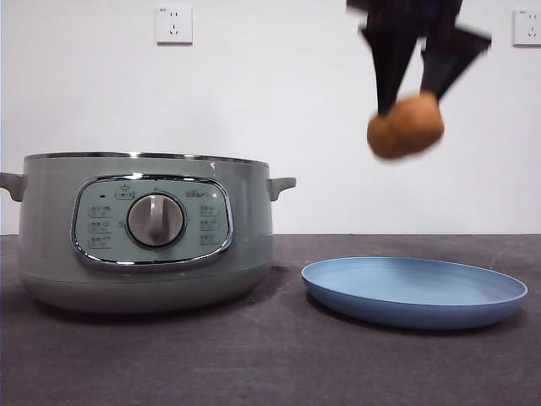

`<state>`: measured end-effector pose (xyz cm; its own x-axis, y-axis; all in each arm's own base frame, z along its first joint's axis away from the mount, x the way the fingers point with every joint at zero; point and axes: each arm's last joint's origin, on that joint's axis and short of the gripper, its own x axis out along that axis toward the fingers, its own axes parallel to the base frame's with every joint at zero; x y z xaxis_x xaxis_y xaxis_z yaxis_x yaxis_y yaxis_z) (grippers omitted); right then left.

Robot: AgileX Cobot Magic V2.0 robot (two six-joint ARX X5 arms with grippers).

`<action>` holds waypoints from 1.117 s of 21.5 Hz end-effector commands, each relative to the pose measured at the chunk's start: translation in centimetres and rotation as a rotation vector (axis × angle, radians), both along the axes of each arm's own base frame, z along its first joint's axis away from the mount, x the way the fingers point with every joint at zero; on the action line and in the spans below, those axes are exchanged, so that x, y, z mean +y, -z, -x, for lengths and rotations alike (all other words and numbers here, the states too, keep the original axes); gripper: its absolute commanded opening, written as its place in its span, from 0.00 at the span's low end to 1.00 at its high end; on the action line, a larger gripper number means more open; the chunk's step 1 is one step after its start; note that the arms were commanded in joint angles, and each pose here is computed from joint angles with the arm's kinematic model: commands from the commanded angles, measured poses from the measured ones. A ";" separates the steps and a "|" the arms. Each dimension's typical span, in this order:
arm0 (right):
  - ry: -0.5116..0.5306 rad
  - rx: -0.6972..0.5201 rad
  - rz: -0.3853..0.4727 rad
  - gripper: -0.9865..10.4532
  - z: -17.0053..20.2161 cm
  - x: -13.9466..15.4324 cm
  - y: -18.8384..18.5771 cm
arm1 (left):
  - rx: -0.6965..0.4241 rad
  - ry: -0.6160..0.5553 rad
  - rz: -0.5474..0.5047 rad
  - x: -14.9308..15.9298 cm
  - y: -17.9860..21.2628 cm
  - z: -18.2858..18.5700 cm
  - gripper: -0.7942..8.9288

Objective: Take the potato out from the steamer,put the potato on the plate,close the lid

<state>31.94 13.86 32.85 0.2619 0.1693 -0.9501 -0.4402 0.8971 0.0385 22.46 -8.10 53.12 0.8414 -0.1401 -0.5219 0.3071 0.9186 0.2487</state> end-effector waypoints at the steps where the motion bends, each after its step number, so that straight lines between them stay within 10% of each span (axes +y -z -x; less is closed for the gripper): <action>1: 0.019 0.048 0.014 0.08 -0.3 0.1 3.8 | -0.010 -0.007 0.009 0.1 -0.2 0.2 0.07; 12: 0.041 0.065 0.015 0.10 0.8 -0.4 13.6 | 0.054 -0.007 -0.015 -0.7 1.2 -2.0 0.07; 17: 0.046 0.057 0.011 0.53 0.7 -0.4 13.6 | 0.059 -0.007 -0.017 -0.8 1.3 -2.2 0.07; 24: 0.053 0.030 -0.001 0.57 0.4 -0.6 12.9 | 0.062 -0.007 -0.019 -0.8 1.3 -2.2 0.07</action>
